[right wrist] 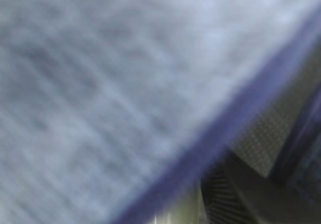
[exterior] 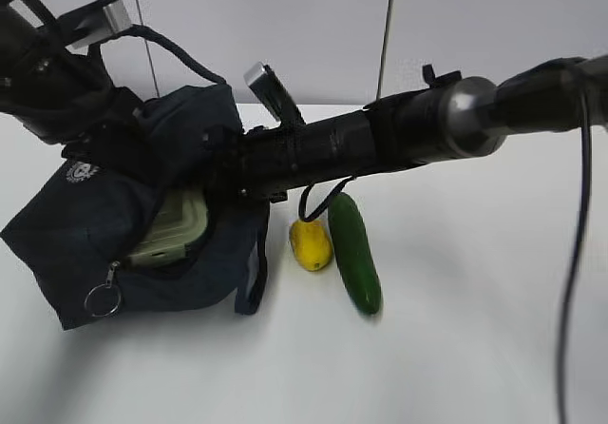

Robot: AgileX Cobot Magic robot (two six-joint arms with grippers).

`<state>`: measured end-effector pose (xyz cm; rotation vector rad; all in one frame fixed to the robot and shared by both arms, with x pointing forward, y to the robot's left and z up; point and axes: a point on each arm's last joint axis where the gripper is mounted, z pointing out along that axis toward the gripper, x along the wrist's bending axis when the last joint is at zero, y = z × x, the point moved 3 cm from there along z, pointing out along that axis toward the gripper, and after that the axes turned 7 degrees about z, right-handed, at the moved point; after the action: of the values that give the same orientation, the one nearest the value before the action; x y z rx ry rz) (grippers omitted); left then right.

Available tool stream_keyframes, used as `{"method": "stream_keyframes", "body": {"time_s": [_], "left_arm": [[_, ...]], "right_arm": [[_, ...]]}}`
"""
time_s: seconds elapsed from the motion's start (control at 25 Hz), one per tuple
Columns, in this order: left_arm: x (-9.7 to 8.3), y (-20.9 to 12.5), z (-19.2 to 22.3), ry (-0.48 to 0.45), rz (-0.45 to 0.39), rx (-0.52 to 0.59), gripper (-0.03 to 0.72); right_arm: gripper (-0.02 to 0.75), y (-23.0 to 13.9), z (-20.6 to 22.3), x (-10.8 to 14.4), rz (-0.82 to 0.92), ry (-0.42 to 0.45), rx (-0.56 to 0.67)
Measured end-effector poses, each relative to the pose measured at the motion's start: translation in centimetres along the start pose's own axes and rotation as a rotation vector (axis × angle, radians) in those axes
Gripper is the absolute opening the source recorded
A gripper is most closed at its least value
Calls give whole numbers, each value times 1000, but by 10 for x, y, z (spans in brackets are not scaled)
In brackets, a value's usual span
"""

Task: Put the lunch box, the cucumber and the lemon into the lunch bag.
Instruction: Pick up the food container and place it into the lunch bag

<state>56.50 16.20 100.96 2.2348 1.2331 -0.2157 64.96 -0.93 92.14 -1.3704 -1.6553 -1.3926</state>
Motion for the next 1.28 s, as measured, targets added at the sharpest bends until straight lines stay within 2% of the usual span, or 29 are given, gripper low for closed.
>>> {"method": "stream_keyframes", "body": {"time_s": [0.4, 0.84, 1.12, 1.28], "left_arm": [[1, 0, 2, -5, 0, 2, -8], [8, 3, 21, -47, -43, 5, -8], [8, 4, 23, -58, -48, -3, -8], [8, 4, 23, -58, -49, -3, -8]], "right_arm": [[354, 0, 12, -12, -19, -34, -47], [354, 4, 13, -22, -38, -124, -94], [354, -1, 19, -30, -40, -135, -86], [354, -10, 26, -43, -10, -123, -58]]}}
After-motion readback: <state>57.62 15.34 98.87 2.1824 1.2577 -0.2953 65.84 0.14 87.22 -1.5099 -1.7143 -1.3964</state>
